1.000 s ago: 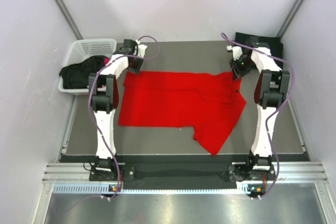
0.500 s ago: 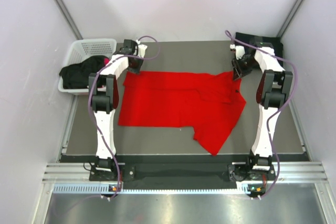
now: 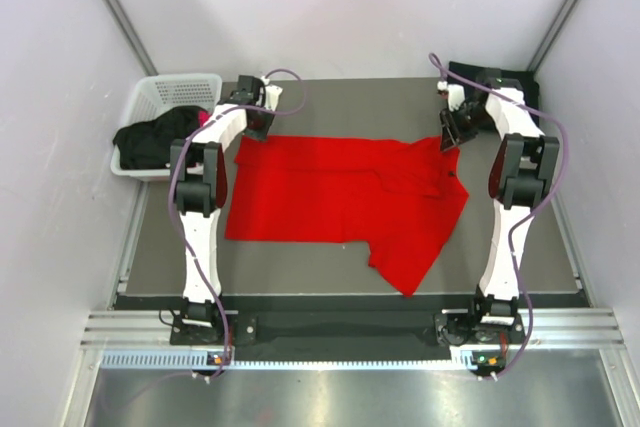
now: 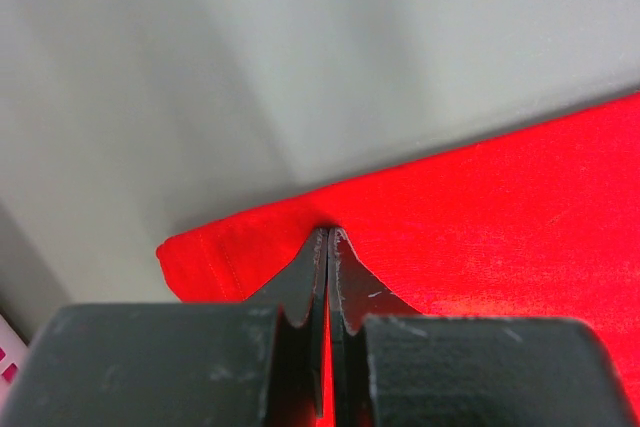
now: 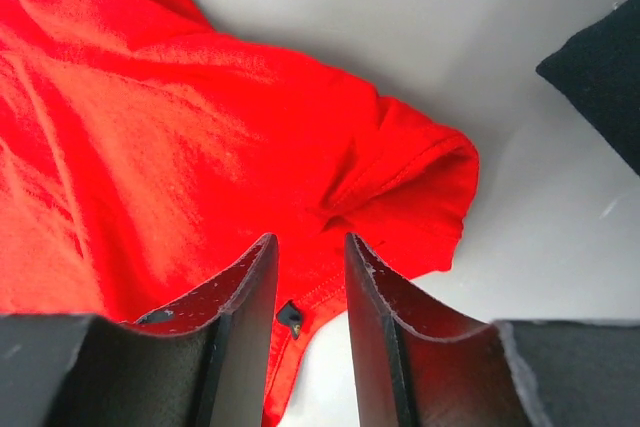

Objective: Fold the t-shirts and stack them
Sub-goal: Fold the tshirt

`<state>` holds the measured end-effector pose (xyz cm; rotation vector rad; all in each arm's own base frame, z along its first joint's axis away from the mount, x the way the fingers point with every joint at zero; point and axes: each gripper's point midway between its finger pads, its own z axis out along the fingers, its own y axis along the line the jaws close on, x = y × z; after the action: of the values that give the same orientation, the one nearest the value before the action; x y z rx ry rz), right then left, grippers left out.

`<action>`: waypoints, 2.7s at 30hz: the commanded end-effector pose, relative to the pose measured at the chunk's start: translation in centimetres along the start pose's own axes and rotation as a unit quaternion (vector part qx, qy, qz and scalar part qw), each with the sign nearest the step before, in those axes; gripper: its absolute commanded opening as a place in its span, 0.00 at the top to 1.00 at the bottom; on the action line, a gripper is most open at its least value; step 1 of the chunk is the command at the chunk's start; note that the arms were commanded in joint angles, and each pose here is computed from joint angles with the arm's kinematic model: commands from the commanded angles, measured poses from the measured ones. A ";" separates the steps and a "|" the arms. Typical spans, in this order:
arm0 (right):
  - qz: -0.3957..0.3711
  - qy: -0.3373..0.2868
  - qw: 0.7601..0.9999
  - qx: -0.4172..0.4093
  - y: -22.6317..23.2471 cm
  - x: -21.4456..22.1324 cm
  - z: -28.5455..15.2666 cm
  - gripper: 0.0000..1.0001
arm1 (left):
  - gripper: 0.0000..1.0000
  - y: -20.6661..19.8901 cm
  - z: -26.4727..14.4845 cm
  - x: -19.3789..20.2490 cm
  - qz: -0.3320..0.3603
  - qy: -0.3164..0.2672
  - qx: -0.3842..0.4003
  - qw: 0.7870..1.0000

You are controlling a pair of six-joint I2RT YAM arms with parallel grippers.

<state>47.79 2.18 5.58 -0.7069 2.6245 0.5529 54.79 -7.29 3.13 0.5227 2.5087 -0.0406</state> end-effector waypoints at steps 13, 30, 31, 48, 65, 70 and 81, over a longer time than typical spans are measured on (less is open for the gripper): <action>-0.024 0.001 0.999 0.040 -0.7 -1.8 0.7 0.82 | 1.00 0.4 0.0 1.4 0.015 0.026 -0.022 0.999; -0.019 0.002 1.000 0.014 -0.2 -1.7 2.2 0.75 | 1.00 0.6 0.1 2.0 0.026 0.037 -0.036 0.998; -0.020 0.002 1.000 0.011 0.0 -1.7 2.3 0.77 | 1.00 0.6 0.1 2.0 0.026 0.037 -0.037 0.998; -0.009 0.009 0.997 0.076 -2.1 -0.1 -2.1 1.00 | 1.00 1.5 0.2 2.1 0.011 0.035 -0.056 0.998; -0.046 -0.073 0.991 0.106 -0.5 -5.5 -7.6 0.66 | 1.00 1.3 -0.1 0.9 0.007 0.021 -0.050 0.999; -0.049 -0.063 0.995 0.067 1.1 -5.5 -5.0 0.69 | 1.00 1.4 -0.1 1.1 0.012 0.026 -0.055 0.998; -0.049 -0.006 0.994 0.099 -1.5 -4.1 0.1 0.72 | 1.00 1.6 0.1 1.6 0.017 0.033 -0.065 0.997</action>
<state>50.60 2.98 6.97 -0.7592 2.5854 0.3306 54.90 -7.03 3.25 0.5318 2.4968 0.0796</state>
